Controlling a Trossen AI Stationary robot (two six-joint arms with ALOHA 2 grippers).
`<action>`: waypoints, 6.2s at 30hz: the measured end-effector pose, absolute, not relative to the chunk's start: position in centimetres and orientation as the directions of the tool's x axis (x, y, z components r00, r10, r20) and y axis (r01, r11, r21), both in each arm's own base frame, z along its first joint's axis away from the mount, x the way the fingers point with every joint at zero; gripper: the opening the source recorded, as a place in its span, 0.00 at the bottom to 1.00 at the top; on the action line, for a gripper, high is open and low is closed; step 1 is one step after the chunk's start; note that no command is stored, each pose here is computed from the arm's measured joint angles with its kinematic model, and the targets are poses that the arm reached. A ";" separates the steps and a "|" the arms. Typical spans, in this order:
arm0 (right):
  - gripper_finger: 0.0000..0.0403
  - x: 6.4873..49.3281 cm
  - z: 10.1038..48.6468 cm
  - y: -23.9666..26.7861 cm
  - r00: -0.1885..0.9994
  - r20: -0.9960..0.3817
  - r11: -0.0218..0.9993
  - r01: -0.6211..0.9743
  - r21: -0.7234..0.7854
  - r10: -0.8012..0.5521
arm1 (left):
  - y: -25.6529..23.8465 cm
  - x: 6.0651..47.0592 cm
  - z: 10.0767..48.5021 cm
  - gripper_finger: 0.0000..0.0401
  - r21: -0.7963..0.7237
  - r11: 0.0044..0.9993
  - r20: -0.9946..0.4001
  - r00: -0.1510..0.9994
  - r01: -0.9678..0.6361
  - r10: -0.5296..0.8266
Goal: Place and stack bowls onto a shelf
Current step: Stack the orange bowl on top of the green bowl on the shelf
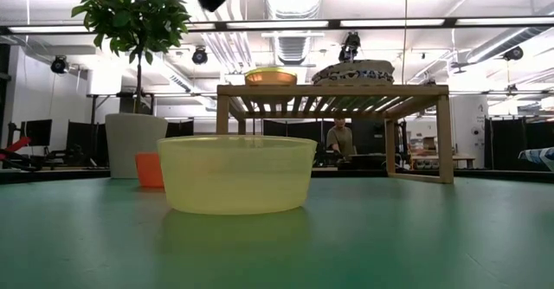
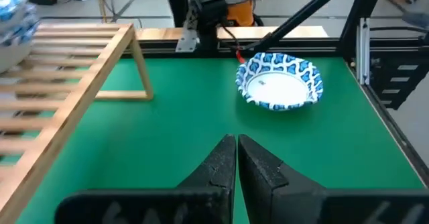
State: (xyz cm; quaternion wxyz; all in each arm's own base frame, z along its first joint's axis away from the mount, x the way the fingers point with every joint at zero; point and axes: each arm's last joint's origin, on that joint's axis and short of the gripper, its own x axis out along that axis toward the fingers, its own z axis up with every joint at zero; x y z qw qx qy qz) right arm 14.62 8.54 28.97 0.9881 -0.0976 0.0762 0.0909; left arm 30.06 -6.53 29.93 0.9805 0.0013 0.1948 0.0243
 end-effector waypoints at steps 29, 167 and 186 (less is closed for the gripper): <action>0.04 17.1 29.1 0.4 0.787 -0.115 0.792 0.586 -0.170 -0.606 | -5.5 25.8 28.8 0.00 0.025 0.999 -0.312 0.949 -0.041 0.047; 0.04 18.9 30.6 1.6 0.961 -0.165 0.948 0.172 -0.266 -0.221 | 12.2 32.8 35.9 0.00 0.350 0.924 -0.657 0.662 -0.156 0.361; 0.04 18.9 30.6 1.6 0.961 -0.164 0.946 0.170 -0.276 -0.221 | 12.3 33.5 35.0 0.20 0.394 0.904 -0.666 0.627 -0.164 0.404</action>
